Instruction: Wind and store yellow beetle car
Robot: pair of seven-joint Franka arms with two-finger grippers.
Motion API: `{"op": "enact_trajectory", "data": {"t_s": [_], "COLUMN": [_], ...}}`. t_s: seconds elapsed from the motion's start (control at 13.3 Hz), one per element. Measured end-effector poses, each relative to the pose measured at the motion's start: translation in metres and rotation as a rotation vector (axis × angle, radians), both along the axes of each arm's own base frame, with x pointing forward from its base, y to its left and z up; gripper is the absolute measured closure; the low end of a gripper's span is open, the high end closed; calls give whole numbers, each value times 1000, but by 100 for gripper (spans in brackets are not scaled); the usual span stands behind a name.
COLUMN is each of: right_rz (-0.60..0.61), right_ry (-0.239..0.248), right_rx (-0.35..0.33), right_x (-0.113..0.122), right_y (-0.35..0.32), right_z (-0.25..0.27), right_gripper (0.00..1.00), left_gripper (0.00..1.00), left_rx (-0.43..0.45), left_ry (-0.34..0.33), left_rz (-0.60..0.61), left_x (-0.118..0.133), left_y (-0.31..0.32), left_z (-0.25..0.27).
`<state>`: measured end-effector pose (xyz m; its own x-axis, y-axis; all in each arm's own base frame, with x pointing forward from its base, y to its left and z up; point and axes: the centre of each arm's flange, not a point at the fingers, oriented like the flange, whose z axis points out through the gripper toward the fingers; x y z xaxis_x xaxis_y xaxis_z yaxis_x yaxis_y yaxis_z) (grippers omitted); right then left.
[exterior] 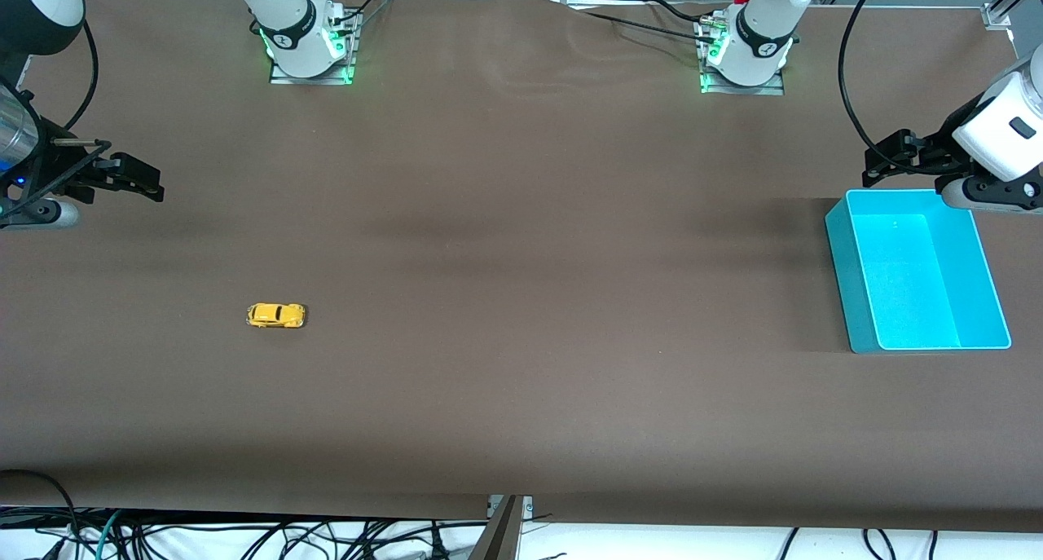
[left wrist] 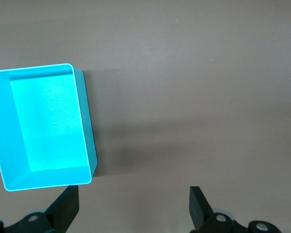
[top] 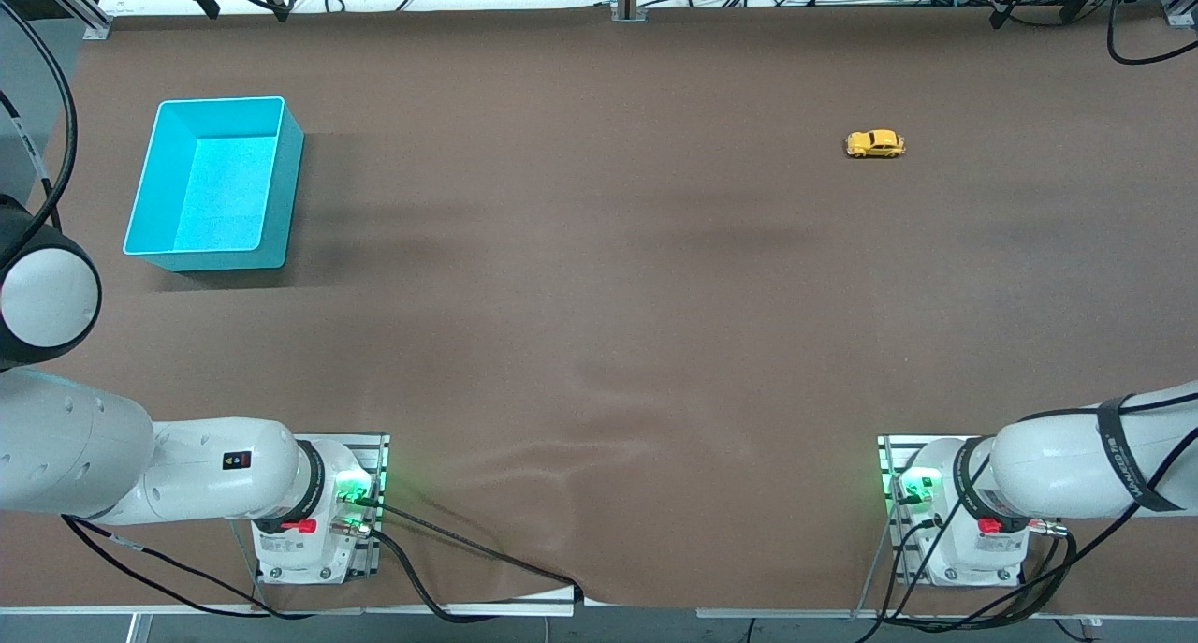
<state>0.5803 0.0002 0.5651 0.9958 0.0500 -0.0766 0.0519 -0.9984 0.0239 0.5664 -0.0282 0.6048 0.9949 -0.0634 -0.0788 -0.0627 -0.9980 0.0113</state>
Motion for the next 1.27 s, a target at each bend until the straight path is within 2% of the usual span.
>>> {"op": "enact_trajectory", "data": {"t_s": [1.27], "right_rz": [4], "right_ry": [7], "right_rx": [0], "right_x": [3], "right_y": [2], "right_z": [-6], "right_gripper": [0], "left_gripper": [0], "left_rx": [0], "left_ry": [0], "left_rz": [-1], "left_x": [0], "left_y": [-1], "left_z": [0]}}
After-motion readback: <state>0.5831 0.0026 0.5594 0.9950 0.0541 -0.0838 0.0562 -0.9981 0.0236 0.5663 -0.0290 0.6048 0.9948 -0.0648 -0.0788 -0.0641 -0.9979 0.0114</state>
